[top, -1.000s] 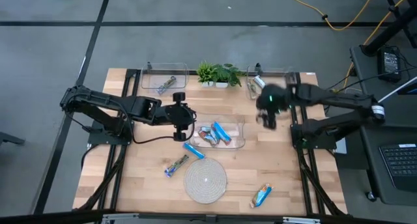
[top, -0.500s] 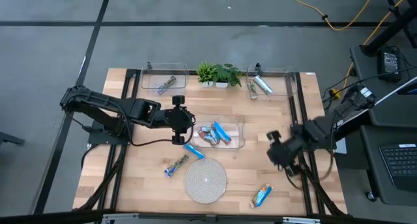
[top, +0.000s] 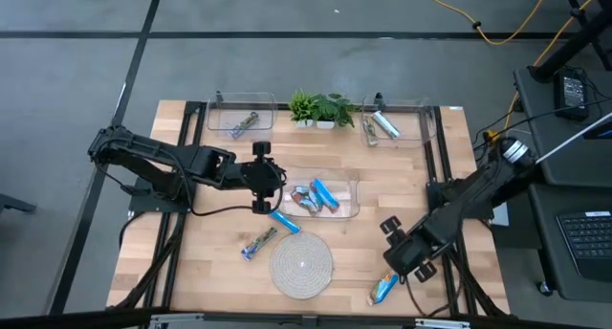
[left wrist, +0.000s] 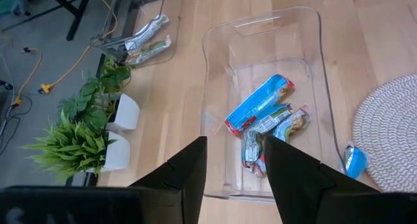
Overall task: Pick and place Granola Bars by type
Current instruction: Put the orange granola bar into the right transparent bin
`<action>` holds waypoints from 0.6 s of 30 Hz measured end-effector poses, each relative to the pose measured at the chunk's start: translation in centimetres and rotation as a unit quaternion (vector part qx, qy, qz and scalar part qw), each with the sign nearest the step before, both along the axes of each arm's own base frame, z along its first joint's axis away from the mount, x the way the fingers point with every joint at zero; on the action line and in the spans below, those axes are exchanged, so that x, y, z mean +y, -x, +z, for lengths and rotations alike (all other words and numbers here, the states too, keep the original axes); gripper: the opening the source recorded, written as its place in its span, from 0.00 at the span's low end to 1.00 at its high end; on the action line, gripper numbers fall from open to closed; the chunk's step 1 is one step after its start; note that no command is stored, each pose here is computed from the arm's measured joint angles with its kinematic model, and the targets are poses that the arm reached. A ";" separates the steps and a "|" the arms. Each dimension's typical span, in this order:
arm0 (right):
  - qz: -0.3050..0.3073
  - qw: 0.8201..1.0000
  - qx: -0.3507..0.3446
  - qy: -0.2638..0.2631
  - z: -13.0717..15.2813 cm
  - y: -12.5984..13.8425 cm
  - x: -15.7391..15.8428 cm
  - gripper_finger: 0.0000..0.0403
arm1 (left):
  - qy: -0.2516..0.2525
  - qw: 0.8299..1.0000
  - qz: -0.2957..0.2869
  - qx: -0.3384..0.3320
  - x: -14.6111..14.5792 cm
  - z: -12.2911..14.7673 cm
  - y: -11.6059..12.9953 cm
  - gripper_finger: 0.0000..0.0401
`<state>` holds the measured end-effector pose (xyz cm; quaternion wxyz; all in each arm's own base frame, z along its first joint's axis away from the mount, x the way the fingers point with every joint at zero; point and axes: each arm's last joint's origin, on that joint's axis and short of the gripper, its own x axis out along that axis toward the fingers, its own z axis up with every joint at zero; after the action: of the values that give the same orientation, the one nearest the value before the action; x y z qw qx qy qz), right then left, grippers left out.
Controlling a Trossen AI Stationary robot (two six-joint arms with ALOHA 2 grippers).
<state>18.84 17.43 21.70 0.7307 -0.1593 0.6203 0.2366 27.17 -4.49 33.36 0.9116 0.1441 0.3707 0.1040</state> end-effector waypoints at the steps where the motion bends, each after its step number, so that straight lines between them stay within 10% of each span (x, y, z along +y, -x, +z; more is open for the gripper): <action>1: 0.000 1.000 0.008 0.004 -0.4 -0.2 0.2 0.44 | 0.000 1.000 0.000 -0.001 0.0 0.0 0.0 0.36; 18: -0.005 0.999 -0.022 -0.039 -2.7 -1.9 2.7 0.76 | 0.000 1.000 0.000 -0.003 0.0 0.0 0.0 0.36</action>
<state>20.76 20.11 19.01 0.7505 -0.1333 0.5956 0.2535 27.21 -4.50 33.40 0.9127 0.1434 0.3681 0.1042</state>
